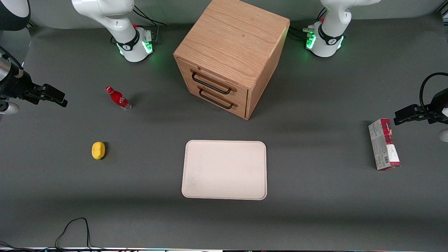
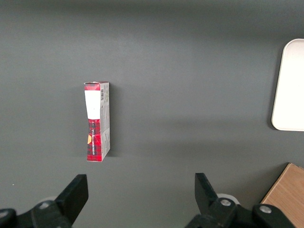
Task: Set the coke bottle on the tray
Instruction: 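Move the right gripper toward the red Coca-Cola bottle lying on the table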
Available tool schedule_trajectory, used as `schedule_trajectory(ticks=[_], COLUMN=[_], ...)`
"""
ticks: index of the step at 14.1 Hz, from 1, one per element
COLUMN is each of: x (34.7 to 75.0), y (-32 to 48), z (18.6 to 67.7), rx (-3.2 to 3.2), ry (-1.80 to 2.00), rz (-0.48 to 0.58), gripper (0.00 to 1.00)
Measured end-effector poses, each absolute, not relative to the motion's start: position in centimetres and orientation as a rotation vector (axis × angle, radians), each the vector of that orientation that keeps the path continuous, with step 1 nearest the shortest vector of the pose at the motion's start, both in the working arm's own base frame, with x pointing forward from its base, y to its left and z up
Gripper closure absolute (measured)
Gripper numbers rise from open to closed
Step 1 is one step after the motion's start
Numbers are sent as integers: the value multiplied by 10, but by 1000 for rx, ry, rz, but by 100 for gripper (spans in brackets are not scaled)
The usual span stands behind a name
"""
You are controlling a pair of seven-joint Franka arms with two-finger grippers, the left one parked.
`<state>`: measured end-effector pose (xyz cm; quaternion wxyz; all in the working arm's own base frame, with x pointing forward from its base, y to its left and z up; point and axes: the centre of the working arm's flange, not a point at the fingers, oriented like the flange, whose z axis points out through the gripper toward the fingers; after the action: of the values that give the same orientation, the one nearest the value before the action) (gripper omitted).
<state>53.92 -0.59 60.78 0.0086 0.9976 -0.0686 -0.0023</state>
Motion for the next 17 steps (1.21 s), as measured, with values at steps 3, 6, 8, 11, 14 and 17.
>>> schedule_trajectory(ticks=[3, 6, 8, 11, 14, 17], x=[539, 539, 532, 519, 487, 444], y=[-6, -3, 1, 6, 13, 11], z=[609, 603, 585, 534, 486, 451], rx=[3117, 3115, 3106, 3090, 3092, 3101], ry=[-215, -205, -193, -178, -152, -140], rz=[-2, -45, -164, -302, -283, -222], gripper=[0, 0, 0, 0, 0, 0])
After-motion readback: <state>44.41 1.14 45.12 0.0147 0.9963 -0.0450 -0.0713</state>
